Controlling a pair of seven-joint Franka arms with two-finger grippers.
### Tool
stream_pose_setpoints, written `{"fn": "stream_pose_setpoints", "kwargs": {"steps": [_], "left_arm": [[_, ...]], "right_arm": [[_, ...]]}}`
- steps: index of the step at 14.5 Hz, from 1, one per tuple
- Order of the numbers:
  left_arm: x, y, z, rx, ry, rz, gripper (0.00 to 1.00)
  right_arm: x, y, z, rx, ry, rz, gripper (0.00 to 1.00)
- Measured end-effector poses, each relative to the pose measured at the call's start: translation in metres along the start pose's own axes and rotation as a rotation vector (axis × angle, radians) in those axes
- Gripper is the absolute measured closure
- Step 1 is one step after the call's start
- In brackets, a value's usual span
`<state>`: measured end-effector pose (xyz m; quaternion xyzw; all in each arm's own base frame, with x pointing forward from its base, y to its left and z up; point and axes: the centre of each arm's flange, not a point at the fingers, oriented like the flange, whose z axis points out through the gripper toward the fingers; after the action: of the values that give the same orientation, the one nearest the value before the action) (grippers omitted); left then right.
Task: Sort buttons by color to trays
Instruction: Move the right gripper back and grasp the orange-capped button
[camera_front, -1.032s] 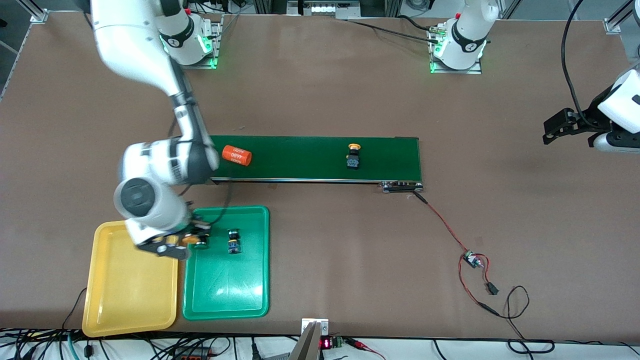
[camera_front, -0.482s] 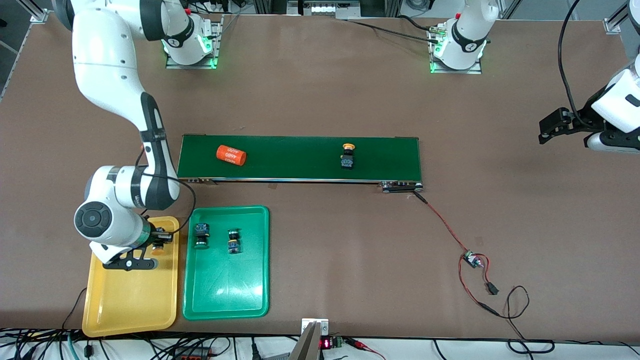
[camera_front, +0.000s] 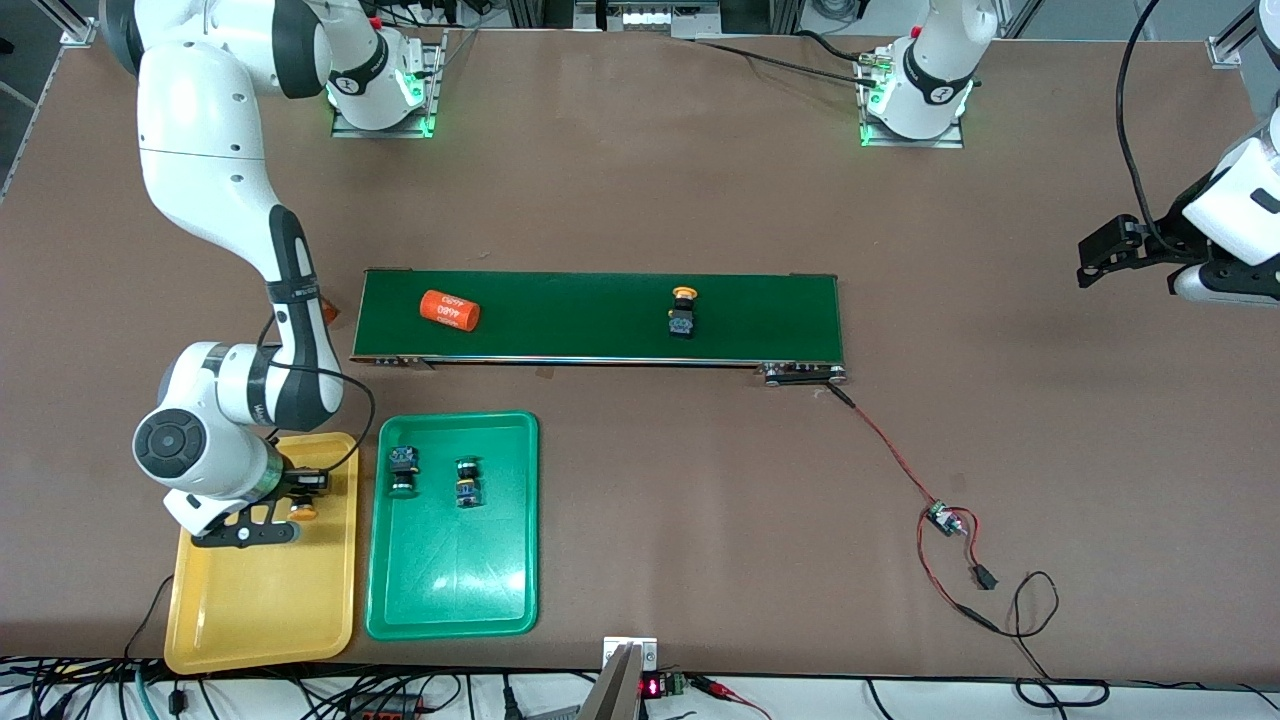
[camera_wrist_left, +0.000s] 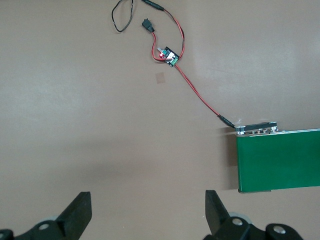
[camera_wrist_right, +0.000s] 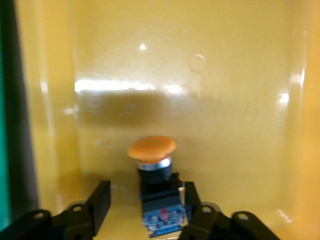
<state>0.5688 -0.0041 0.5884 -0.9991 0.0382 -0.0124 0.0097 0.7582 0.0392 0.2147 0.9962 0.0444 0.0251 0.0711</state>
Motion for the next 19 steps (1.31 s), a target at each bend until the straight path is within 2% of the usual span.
{"fn": "stream_pose_setpoints", "kwargs": {"steps": [3,6,9,14,16,19], "left_arm": [[0.0,0.0,0.0,0.0,0.0,0.0,0.0],[0.0,0.0,0.0,0.0,0.0,0.0,0.0],[0.0,0.0,0.0,0.0,0.0,0.0,0.0],[0.0,0.0,0.0,0.0,0.0,0.0,0.0],[0.0,0.0,0.0,0.0,-0.001,0.0,0.0],[0.0,0.0,0.0,0.0,0.0,0.0,0.0]], "right_arm": [[0.001,-0.038,-0.05,0.025,-0.014,0.007,0.0],[-0.012,-0.102,-0.131,0.062,-0.055,0.025,0.0],[-0.044,-0.206,-0.182,0.077,-0.085,0.008,0.0],[-0.15,-0.418,-0.206,0.04,-0.097,0.094,0.0],[-0.184,-0.463,-0.199,0.018,-0.104,0.098,0.0],[-0.202,-0.485,-0.185,-0.003,-0.114,0.11,0.0]]}}
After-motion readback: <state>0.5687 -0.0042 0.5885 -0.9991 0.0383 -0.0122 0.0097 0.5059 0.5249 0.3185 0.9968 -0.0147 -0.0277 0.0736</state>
